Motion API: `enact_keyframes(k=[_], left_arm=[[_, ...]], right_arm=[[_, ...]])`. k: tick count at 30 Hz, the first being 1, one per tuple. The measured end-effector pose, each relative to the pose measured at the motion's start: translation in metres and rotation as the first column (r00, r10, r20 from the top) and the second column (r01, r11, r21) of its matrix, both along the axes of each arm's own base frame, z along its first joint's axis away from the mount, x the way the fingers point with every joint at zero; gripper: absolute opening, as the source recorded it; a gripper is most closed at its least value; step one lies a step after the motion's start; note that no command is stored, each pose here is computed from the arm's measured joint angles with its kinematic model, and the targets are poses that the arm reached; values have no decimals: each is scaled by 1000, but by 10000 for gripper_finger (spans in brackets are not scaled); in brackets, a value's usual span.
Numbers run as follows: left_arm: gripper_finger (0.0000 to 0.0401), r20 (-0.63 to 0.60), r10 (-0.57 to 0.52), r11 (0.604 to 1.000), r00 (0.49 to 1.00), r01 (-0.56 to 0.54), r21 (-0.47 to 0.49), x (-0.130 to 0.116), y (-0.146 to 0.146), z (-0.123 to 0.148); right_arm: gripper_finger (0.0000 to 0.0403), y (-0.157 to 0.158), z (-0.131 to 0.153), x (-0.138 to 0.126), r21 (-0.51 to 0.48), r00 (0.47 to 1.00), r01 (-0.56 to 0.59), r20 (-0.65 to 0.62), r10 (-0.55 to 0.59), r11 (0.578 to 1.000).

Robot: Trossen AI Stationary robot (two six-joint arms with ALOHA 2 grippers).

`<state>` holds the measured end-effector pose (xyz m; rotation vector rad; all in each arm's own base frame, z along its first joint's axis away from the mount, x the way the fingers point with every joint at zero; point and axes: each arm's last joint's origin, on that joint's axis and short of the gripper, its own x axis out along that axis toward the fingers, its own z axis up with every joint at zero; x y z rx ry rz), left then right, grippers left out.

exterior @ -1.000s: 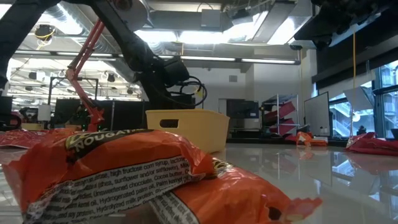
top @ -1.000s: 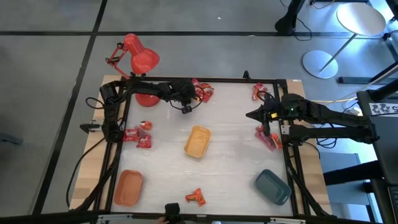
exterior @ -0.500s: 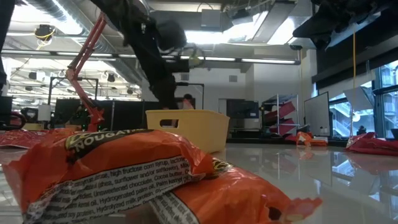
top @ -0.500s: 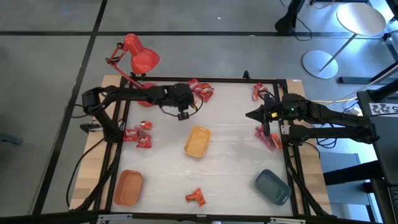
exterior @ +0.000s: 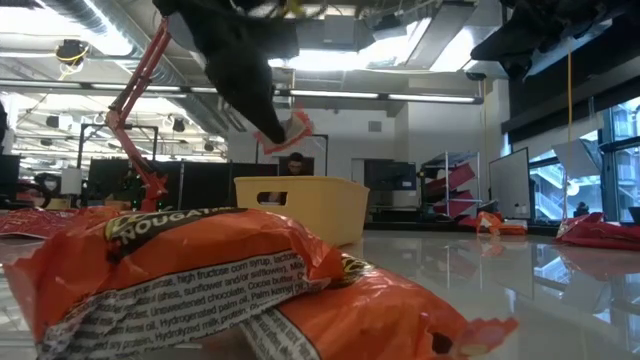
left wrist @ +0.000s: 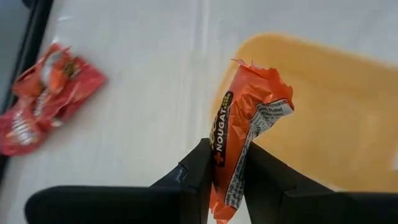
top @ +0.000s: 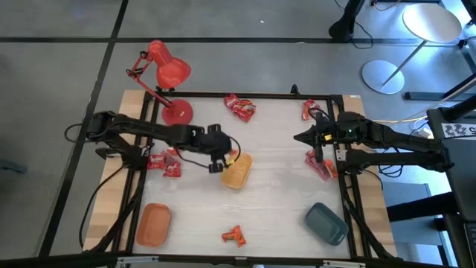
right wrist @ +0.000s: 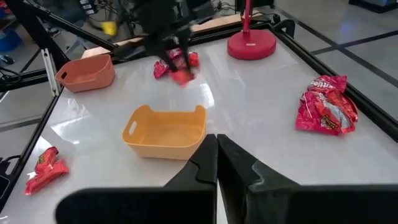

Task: Sort candy
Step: Put the orange candy into the yellow bin

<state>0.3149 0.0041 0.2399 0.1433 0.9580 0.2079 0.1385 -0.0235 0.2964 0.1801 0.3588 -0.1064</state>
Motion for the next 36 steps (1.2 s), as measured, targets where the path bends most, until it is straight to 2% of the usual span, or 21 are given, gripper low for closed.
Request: enact_keyframes(k=[8, 13, 17, 24, 28, 34, 36], left_arm=[[62, 51, 13, 998, 999, -10, -66, 17, -26, -18], [68, 2, 53, 995, 999, -53, -90, 25, -27, -40], [68, -11, 47, 995, 999, -48, -91, 31, -28, -51], [61, 12, 58, 993, 998, -57, -107, 32, -28, -48], [66, 12, 75, 975, 997, -71, -211, 33, -30, -50], [69, 17, 241, 915, 970, -221, -337, 34, -29, -50], [70, 12, 268, 903, 963, -247, -352, 34, -29, -51]], right_arm=[[5, -1, 2, 1, -10, 1000, 16, 19, -16, 1000], [5, -1, 2, 1, -9, 1000, 17, 21, -17, 1000], [5, -1, 2, 1, -8, 1000, 16, 20, -16, 1000], [5, -1, 2, 1, -7, 1000, 16, 21, -16, 1000], [5, -1, 2, 1, -7, 1000, 16, 21, -16, 1000], [5, 0, 2, 1, -5, 1000, 13, 17, -13, 1000], [5, 0, 2, 1, -1, 1000, 2, 17, -2, 1000]])
